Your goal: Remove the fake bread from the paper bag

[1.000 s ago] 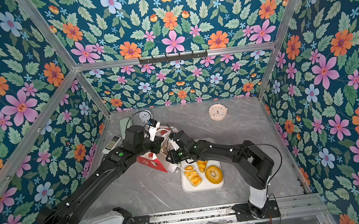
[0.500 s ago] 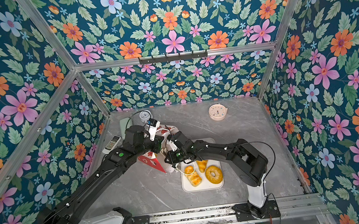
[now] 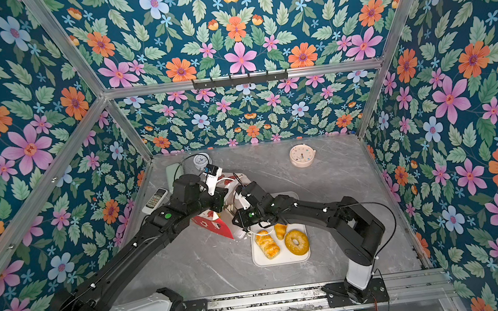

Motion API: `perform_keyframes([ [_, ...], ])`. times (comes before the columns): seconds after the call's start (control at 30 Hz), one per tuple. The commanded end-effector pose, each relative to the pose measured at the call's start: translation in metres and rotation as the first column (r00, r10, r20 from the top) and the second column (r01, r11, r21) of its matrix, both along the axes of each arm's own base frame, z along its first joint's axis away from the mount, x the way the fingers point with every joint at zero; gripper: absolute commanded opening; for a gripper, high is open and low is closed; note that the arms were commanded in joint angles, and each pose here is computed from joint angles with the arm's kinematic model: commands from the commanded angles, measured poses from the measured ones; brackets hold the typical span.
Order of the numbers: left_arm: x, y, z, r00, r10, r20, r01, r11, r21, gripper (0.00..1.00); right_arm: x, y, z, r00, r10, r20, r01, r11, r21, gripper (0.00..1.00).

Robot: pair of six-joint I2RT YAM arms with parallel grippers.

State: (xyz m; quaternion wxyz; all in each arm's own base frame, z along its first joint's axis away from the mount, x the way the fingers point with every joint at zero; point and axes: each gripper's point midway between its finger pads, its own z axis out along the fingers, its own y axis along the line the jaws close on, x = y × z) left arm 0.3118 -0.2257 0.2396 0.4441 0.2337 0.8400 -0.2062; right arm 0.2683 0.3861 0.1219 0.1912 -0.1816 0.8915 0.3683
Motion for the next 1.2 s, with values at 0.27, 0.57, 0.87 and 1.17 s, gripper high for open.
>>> perform_keyframes([
  [0.27, 0.005, 0.004, 0.009, 0.998, 0.033, 0.045, -0.032, 0.999, -0.011, 0.0, -0.002, -0.025, 0.033, 0.993, -0.047, 0.107, 0.048, 0.999, -0.006, 0.0],
  [0.57, 0.005, 0.002, 0.012, 0.998, 0.027, 0.048, -0.027, 0.999, -0.02, 0.0, -0.004, -0.034, 0.028, 0.993, -0.068, 0.098, 0.071, 0.997, -0.033, 0.15],
  [0.87, 0.005, -0.001, 0.012, 0.999, 0.017, 0.041, -0.016, 0.999, -0.031, 0.0, 0.008, -0.015, 0.0, 0.996, -0.082, -0.034, 0.083, 0.996, 0.022, 0.32],
  [1.17, 0.001, -0.008, 0.003, 1.0, -0.016, 0.013, 0.016, 0.999, -0.036, 0.0, 0.006, -0.004, 0.012, 0.994, -0.055, -0.089, 0.065, 0.992, 0.105, 0.42],
])
